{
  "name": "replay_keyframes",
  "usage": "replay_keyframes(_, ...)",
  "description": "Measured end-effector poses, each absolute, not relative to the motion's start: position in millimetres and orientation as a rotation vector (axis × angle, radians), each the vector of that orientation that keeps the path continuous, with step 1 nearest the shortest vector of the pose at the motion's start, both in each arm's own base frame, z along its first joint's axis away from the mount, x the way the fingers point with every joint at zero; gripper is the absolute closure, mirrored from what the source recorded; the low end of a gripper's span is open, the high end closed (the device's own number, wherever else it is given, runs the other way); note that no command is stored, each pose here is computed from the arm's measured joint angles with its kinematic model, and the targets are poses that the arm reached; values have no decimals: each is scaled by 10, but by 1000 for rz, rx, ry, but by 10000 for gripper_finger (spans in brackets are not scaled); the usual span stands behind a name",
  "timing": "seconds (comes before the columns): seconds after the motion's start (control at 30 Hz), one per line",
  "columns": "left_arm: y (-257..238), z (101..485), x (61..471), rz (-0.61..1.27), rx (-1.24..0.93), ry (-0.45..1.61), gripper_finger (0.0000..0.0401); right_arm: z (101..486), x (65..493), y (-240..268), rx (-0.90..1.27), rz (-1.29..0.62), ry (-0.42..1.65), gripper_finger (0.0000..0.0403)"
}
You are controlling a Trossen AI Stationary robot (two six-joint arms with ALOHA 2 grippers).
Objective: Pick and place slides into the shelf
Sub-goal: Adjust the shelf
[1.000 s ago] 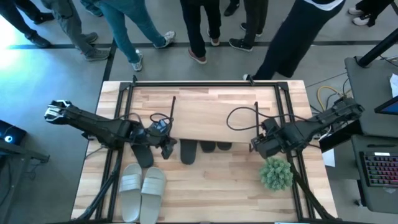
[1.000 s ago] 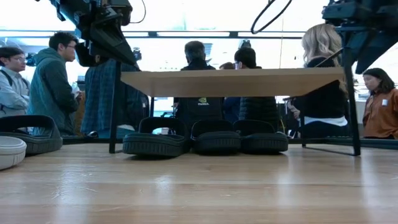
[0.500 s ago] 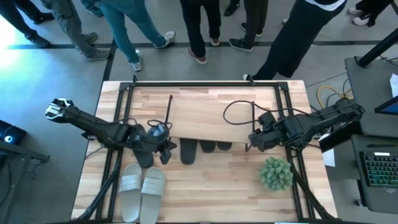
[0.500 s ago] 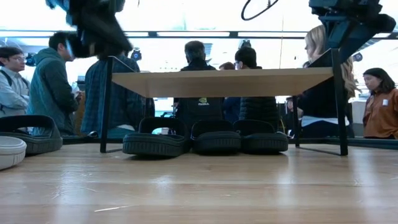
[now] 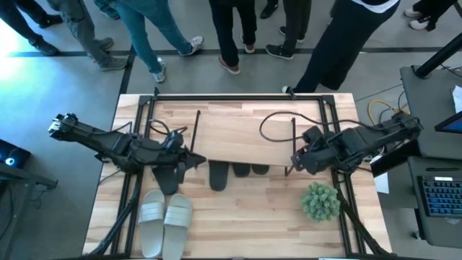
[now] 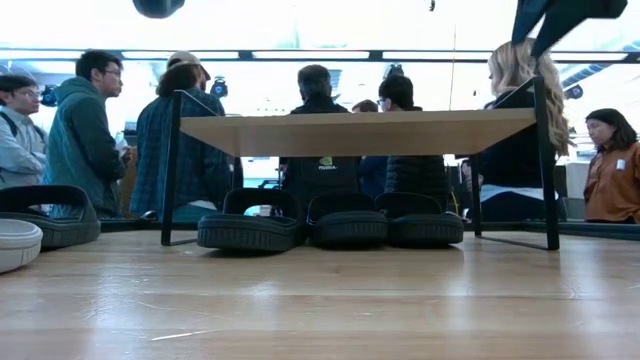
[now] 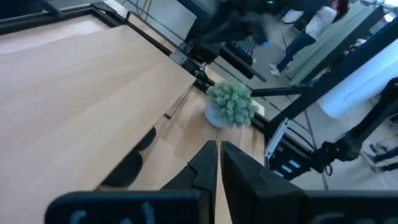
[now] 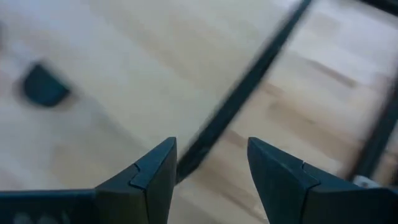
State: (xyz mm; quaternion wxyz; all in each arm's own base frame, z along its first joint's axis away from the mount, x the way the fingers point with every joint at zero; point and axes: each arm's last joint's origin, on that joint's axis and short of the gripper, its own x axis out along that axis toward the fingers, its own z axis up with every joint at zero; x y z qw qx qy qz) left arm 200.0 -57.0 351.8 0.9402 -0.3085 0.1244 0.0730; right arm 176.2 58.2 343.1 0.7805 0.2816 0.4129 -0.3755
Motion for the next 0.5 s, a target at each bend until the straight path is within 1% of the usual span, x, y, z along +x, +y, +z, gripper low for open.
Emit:
replay_keyframes(0.1, -618, 3497, 1995, 132, -623, 275, 395, 3506, 1811, 755, 630, -665, 879, 213)
replay_keyframes(0.23, -853, 3357, 1978, 62, -573, 401, 397, 3481, 1972, 1036, 660, -513, 870, 213)
replay_keyframes(0.4, -1240, 3235, 1958, 1, -474, 566, 400, 3280, 2153, 1343, 579, -490, 946, 213)
replay_keyframes(0.5, -1477, 3106, 1939, 68, -451, 685, 401, 3119, 2250, 1506, 529, -491, 1007, 213)
